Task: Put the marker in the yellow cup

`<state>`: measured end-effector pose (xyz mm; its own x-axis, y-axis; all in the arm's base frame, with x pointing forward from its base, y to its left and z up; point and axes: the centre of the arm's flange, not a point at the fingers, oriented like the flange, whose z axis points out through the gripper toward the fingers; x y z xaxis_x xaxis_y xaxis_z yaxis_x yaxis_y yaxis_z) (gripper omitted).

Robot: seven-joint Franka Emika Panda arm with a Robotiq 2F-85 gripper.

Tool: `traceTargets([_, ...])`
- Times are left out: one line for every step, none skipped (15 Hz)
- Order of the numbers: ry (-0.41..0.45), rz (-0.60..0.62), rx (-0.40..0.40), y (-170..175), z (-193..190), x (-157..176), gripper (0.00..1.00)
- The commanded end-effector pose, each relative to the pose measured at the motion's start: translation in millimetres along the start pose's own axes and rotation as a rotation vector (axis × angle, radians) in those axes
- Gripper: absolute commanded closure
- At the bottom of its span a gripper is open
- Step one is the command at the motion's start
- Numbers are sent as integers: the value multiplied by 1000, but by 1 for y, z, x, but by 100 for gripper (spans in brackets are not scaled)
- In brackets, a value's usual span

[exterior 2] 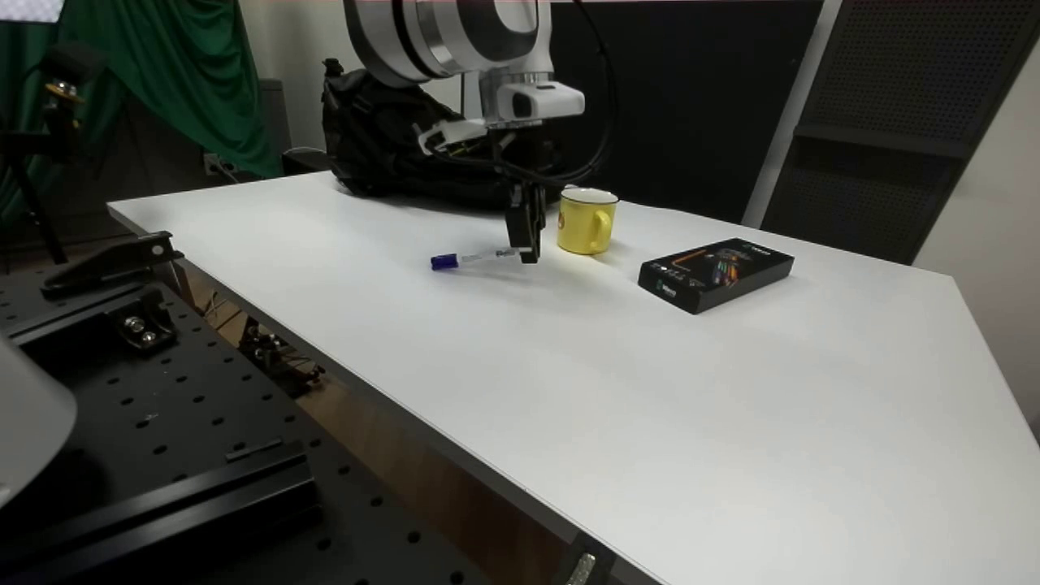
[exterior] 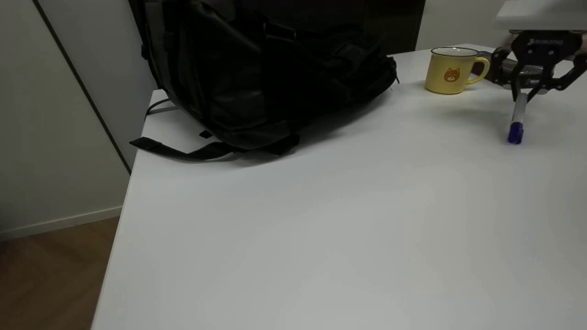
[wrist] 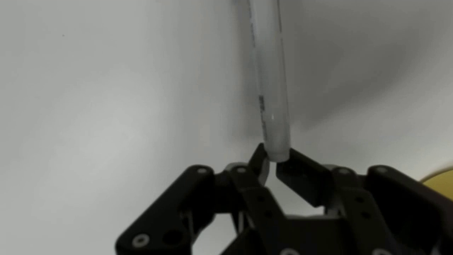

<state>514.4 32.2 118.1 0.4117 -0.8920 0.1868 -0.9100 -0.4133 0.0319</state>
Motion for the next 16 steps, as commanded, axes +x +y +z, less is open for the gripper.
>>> traceTargets([-28, 22, -25, -7, -3, -3, 53])
traceTargets([-37, 18, -30, -8, -3, -5, 47])
traceTargets([-44, 16, -34, -8, -3, -7, 40])
traceTargets([-53, 14, -37, -9, -4, -9, 34])
traceTargets([-63, 10, -40, -10, -3, -11, 27])
traceTargets([-70, 9, -44, -10, -3, -13, 20])
traceTargets([-77, 6, -45, -11, -2, -14, 13])
traceTargets([-82, 5, -48, -11, 0, -15, 6])
traceTargets([-90, 3, -53, -11, 1, -16, 2])
traceTargets([-99, 3, -57, -11, 2, -17, 6])
traceTargets([-105, 5, -58, -11, 4, -17, 0])
traceTargets([-113, 6, -61, -10, 5, -17, 0])
traceTargets([-120, 8, -63, -10, 7, -17, 0])
traceTargets([-128, 7, -63, -9, 9, -17, 0])
traceTargets([-138, 2, -62, -9, 11, -17, 0])
traceTargets([-147, -2, -60, -8, 13, -16, 0])
